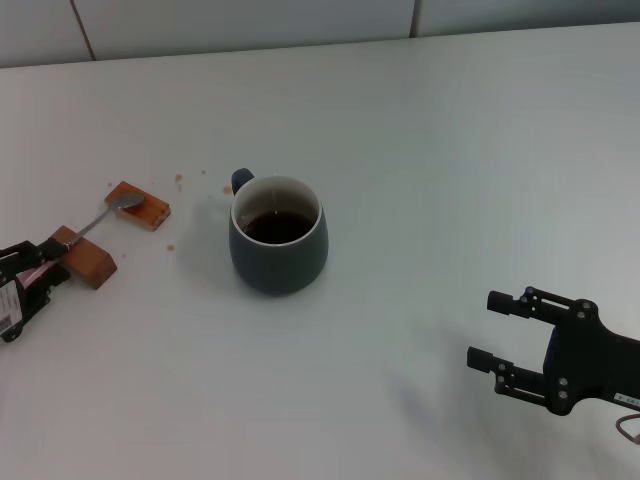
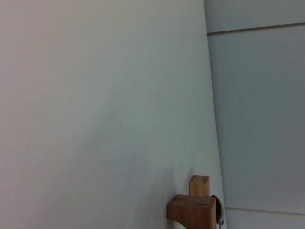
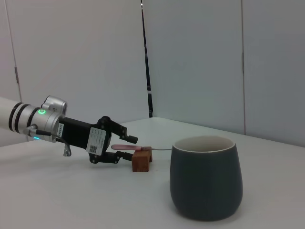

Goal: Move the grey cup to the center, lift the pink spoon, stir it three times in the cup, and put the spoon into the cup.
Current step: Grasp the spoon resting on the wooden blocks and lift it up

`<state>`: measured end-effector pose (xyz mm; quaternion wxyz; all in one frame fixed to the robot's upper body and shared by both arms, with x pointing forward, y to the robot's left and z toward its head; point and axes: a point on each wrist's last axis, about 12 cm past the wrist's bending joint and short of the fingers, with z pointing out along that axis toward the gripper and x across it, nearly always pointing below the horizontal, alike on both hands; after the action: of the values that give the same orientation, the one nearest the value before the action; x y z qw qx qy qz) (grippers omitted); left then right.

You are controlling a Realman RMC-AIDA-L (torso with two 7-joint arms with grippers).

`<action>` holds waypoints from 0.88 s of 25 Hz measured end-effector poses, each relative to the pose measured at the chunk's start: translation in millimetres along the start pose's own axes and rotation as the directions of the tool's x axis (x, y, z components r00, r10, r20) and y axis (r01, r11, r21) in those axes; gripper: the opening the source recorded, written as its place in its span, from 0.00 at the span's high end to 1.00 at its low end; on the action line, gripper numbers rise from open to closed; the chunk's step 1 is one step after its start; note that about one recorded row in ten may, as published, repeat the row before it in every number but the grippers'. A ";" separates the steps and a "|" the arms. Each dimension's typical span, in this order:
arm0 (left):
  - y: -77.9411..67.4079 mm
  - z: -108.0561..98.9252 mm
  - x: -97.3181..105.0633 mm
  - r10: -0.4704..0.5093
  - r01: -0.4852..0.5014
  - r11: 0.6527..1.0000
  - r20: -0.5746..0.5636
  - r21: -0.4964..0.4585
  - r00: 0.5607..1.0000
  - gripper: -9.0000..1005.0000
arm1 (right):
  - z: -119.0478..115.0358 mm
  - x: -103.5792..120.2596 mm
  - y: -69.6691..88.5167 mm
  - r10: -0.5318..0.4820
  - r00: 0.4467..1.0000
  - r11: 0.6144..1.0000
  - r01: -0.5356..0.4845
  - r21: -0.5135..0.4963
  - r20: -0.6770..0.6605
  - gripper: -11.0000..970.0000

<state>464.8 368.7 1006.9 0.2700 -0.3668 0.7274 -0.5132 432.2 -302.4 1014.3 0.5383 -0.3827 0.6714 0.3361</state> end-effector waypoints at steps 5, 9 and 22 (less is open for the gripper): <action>-0.6 0.4 0.4 0.006 -0.006 1.000 -0.003 0.004 1.000 0.63 | 0.9 0.6 1.3 0.007 1.000 1.000 -0.007 -0.002 0.003 0.27; -0.7 0.7 0.4 0.008 -0.008 1.000 -0.004 0.004 1.000 0.67 | 1.1 0.8 1.5 0.008 1.000 1.000 -0.008 -0.002 0.004 0.27; 0.1 0.2 -1.9 0.038 -0.038 0.999 0.005 -0.009 0.999 0.70 | 1.3 0.9 1.7 0.010 1.000 1.000 -0.010 -0.002 0.004 0.27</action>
<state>466.0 370.2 1006.8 0.2800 -0.3557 0.7358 -0.5037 431.2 -300.6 1013.3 0.5377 -0.3794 0.6718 0.3402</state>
